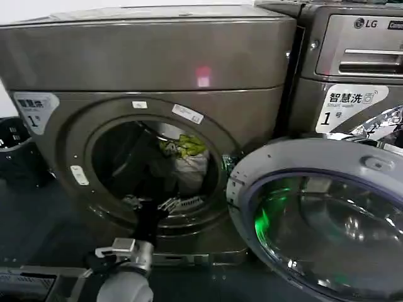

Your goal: Grasp the clothes from the dryer.

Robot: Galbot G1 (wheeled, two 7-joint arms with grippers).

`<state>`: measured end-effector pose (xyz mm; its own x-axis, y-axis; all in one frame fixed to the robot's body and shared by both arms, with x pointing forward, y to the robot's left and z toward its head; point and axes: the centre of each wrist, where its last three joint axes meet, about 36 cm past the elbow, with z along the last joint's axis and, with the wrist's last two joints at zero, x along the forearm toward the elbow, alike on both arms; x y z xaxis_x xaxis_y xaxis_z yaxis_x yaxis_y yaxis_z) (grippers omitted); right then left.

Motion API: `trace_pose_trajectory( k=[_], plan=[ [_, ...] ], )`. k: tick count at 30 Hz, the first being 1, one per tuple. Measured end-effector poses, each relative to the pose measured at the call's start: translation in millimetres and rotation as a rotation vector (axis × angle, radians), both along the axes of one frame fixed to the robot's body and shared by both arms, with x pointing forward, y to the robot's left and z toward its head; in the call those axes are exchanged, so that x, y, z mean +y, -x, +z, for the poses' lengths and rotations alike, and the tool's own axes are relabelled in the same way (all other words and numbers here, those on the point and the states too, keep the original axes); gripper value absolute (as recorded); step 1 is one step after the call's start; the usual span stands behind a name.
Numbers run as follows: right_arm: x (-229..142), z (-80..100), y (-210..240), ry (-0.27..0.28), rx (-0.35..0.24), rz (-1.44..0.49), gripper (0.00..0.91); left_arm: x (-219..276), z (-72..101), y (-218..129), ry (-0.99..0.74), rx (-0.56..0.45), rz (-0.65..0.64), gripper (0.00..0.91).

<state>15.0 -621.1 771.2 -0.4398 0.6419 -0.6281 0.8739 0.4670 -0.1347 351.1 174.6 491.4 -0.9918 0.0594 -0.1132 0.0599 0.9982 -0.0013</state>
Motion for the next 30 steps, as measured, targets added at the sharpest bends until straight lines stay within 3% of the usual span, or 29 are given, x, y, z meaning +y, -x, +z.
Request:
trace_pose_trajectory(
  k=[30],
  plan=[
    [1.5, -2.0, -2.4, 0.020, -0.012, 0.017, 0.907, -0.4, -1.4, -4.7, -0.001, -0.001, 0.002, 0.907]
  ],
)
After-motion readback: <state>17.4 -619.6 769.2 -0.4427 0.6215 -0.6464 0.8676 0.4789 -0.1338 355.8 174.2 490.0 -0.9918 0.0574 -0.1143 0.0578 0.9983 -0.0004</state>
